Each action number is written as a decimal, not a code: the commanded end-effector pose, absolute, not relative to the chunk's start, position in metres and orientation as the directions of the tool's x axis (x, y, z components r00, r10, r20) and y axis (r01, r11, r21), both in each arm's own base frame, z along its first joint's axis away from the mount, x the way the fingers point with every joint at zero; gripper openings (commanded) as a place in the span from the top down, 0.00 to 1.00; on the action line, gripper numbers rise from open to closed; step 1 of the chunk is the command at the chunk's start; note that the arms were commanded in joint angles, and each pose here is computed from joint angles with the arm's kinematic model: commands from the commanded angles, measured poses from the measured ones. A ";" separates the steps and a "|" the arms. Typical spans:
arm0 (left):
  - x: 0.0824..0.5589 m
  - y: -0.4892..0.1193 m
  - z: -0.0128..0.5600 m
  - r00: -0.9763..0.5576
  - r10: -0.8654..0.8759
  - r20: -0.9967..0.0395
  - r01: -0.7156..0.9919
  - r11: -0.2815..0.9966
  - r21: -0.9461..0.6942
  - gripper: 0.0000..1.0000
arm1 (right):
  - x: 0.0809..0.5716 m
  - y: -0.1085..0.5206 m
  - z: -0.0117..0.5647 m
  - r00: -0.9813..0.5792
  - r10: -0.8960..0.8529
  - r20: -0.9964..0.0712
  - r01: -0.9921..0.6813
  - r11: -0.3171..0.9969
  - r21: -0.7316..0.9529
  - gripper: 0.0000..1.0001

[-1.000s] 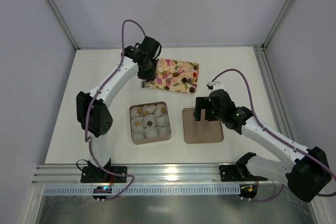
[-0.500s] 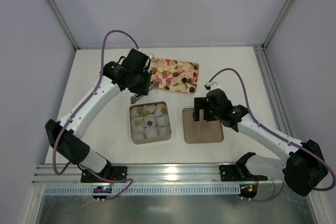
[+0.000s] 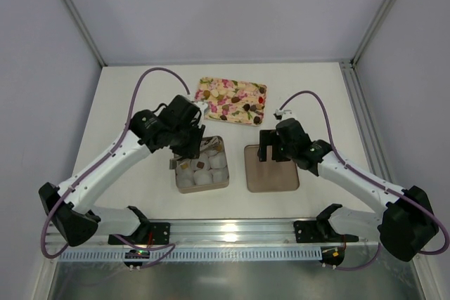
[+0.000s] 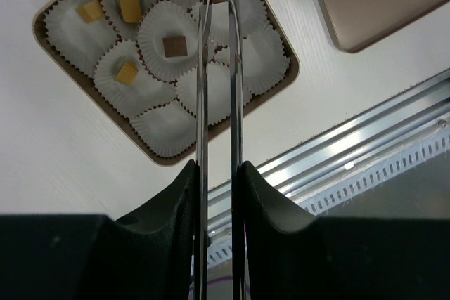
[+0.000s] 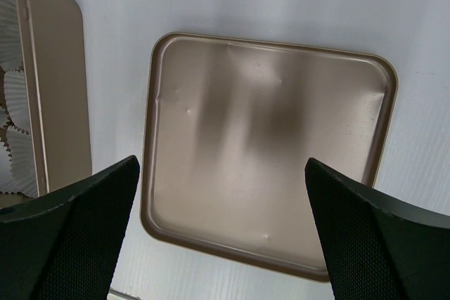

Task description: Pack the chocolate

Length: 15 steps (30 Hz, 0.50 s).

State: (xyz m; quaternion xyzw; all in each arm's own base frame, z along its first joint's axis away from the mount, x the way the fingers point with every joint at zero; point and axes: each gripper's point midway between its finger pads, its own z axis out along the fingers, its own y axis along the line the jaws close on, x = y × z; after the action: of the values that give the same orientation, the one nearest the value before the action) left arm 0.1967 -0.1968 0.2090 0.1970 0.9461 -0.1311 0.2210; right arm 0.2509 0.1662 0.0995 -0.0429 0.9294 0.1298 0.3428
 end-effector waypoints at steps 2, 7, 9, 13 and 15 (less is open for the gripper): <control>0.179 -0.200 0.204 -0.834 0.302 -0.462 0.428 0.882 -0.198 0.75 | 0.261 0.173 0.112 -0.736 0.045 -0.675 -0.163 0.956 0.242 0.00; 0.172 -0.207 0.191 -0.847 0.306 -0.434 0.423 0.883 -0.204 0.74 | 0.261 0.172 0.111 -0.736 0.041 -0.676 -0.165 0.957 0.237 0.00; 0.172 -0.210 0.188 -0.848 0.308 -0.431 0.425 0.881 -0.207 0.75 | 0.261 0.172 0.111 -0.734 0.040 -0.678 -0.166 0.957 0.236 0.00; 0.172 -0.217 0.184 -0.848 0.317 -0.426 0.431 0.878 -0.206 0.74 | 0.260 0.171 0.109 -0.736 0.036 -0.675 -0.164 0.959 0.231 0.00; 0.173 -0.220 0.180 -0.849 0.322 -0.418 0.431 0.880 -0.200 0.74 | 0.261 0.170 0.109 -0.734 0.037 -0.678 -0.164 0.959 0.231 0.00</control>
State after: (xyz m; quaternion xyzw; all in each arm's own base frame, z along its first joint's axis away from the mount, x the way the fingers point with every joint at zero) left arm 0.1673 -0.2069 0.1781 0.2043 0.9539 -0.1289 0.1779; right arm 0.2510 0.1664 0.0996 -0.0382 0.9296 0.1312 0.3423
